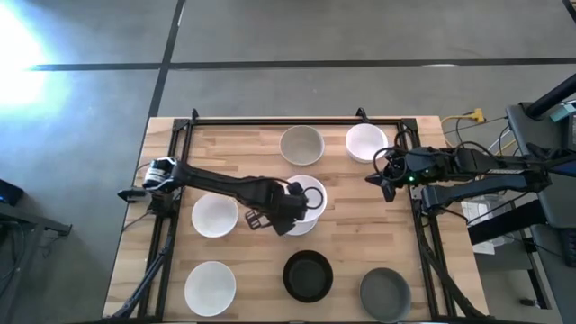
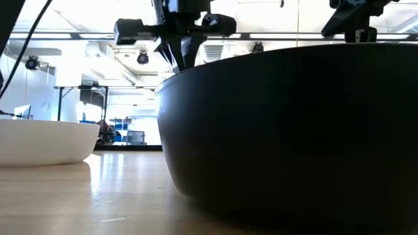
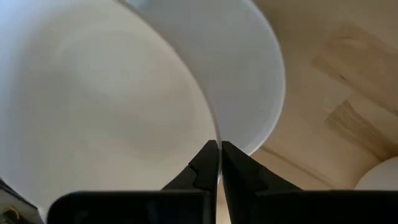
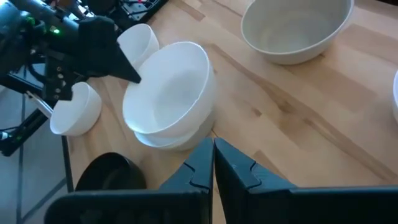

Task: Nest bowls inside each other
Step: Stack the white bowl on the white bowl

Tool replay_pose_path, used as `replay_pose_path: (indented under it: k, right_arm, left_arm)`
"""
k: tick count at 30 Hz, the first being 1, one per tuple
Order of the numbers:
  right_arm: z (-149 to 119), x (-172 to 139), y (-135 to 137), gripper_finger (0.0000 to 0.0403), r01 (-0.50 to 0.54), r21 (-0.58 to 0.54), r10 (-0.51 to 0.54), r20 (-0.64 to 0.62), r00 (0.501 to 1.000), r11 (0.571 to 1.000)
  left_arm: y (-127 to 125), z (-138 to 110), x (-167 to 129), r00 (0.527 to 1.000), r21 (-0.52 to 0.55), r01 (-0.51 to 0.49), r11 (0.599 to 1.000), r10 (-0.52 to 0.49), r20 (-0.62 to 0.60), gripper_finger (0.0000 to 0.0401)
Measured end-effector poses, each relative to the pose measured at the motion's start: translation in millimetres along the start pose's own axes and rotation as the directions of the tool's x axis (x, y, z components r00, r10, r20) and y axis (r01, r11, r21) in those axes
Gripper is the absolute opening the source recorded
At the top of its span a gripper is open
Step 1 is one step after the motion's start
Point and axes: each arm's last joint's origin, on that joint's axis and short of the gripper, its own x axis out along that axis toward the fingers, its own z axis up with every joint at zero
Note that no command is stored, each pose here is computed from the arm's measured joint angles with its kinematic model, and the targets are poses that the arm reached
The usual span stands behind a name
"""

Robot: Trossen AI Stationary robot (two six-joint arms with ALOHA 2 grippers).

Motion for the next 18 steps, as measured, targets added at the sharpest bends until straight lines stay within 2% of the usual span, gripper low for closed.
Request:
replay_pose_path:
  k: [4,9,18]
  right_arm:
    - [0.0,-1.2,-0.2,0.0009,-0.004,-0.004,0.004,0.004,1.000,1.000]
    - [0.0,-0.9,-0.2,0.0009,-0.003,-0.026,0.003,0.002,1.000,1.000]
    - [0.0,-0.8,-0.1,0.0009,-0.004,-0.026,0.004,0.001,1.000,1.000]
  left_arm:
    - [-8.4,4.9,-9.5,1.000,0.026,0.008,1.000,-0.008,0.014,0.0000]
    - [-19.2,13.2,-6.1,0.999,0.062,0.038,0.997,-0.039,0.022,0.0000]
    - [-19.0,14.9,0.3,0.999,0.060,0.039,0.997,-0.040,0.022,0.0000]
